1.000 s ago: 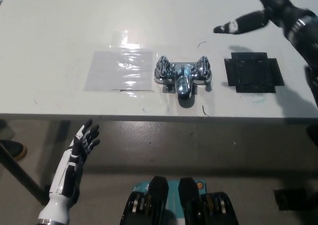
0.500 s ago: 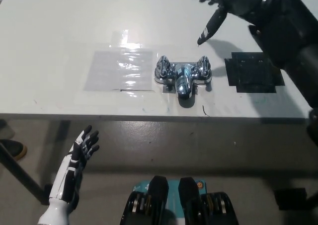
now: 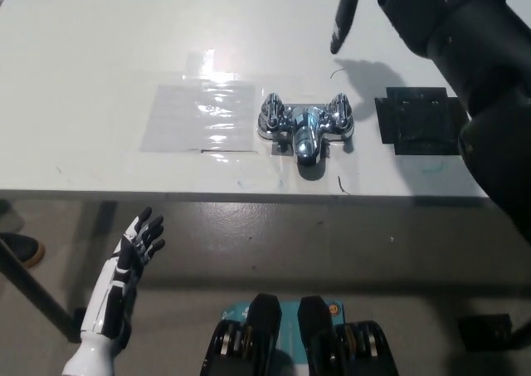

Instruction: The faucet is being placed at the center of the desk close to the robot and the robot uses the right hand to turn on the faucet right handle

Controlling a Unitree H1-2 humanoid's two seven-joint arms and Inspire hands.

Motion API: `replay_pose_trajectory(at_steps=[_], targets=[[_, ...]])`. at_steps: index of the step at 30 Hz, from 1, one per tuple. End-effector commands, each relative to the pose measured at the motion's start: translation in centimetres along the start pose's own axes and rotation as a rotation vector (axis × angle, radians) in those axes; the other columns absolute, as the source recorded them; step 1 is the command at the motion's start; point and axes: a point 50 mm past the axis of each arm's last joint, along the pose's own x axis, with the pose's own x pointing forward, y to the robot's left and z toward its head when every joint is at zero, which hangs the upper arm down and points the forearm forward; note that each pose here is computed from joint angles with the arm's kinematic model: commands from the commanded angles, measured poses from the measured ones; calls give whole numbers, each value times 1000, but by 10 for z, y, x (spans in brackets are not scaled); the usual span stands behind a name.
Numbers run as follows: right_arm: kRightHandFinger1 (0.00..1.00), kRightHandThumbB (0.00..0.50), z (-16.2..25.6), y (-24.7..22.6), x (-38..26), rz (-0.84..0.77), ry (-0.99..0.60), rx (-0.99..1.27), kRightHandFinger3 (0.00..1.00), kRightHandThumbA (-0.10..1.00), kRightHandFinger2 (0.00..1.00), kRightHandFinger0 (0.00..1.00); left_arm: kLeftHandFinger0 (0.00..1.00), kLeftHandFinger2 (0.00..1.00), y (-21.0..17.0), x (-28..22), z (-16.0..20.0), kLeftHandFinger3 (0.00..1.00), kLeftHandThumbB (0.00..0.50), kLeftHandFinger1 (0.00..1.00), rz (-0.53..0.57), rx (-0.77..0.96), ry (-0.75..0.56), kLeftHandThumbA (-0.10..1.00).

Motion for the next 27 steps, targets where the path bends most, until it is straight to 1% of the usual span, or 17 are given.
replay_pose_trajectory(at_steps=[1,5,6,8,9,11,13,14,15,16,18,19,21,23,24,25,27], targets=[[1000,181,21,-25,-19,-39,-30,-58,1000,1000,1000,1000,1000,1000,1,4,14,1000,245,1000,-5,11,-89,1000],[1000,185,21,-22,-18,-43,-28,-45,1000,1000,1000,1000,1000,1000,0,6,14,1000,237,1000,0,7,-91,1000],[1000,202,21,-21,-17,-56,-12,-33,1000,1000,1000,1000,1000,1000,0,6,14,1000,234,1000,-1,8,-95,1000],[1000,210,20,-20,-15,-70,-7,-35,1000,1000,1000,1000,1000,1000,1,5,14,1000,239,1000,1,17,-91,1000],[1000,240,20,-19,-14,-89,13,-48,1000,1000,1000,1000,1000,1000,1,4,15,1000,245,1000,8,20,-87,1000],[1000,249,20,-16,-13,-77,20,-45,1000,1000,1000,1000,1000,1000,2,5,15,1000,245,1000,9,24,-88,1000],[1000,245,18,-13,-11,-58,19,-47,1000,1000,1000,1000,1000,1000,1,4,15,1000,248,1000,7,17,-91,1000],[1000,223,16,-9,-9,-40,20,-39,1000,1000,1000,1000,1000,1000,1,4,15,1000,256,1000,7,16,-93,1000],[1000,217,15,-7,-7,-28,16,-33,1000,1000,1000,1000,1000,1000,1,3,15,1000,258,1000,6,17,-95,1000],[1000,180,14,-6,-7,-9,3,-22,1000,1000,1000,1000,1000,1000,1,4,16,1000,258,1000,6,20,-96,1000],[1000,148,10,0,-3,26,-15,2,1000,1000,1000,1000,1000,1000,2,4,16,1000,261,1000,4,24,-99,1000],[1000,144,9,0,-2,27,-19,4,1000,1000,1000,1000,1000,1000,2,4,16,1000,262,1000,4,24,-100,1000],[1000,141,5,8,3,42,-20,52,1000,1000,1000,1000,1000,1000,2,4,18,1000,255,1000,3,27,-92,1000],[1000,168,3,12,6,23,-8,70,1000,1000,1000,1000,1000,1000,2,5,18,1000,252,1000,2,30,-98,1000],[1000,157,2,15,8,12,-17,42,1000,1000,1000,1000,1000,1000,2,5,18,1000,252,1000,1,35,-98,1000],[1000,158,1,18,10,13,-15,29,1000,1000,1000,1000,1000,1000,2,5,18,1000,249,1000,2,33,-99,1000],[1000,189,-1,23,13,13,10,22,1000,1000,1000,1000,1000,1000,1,5,19,1000,259,1000,7,27,-98,1000]])
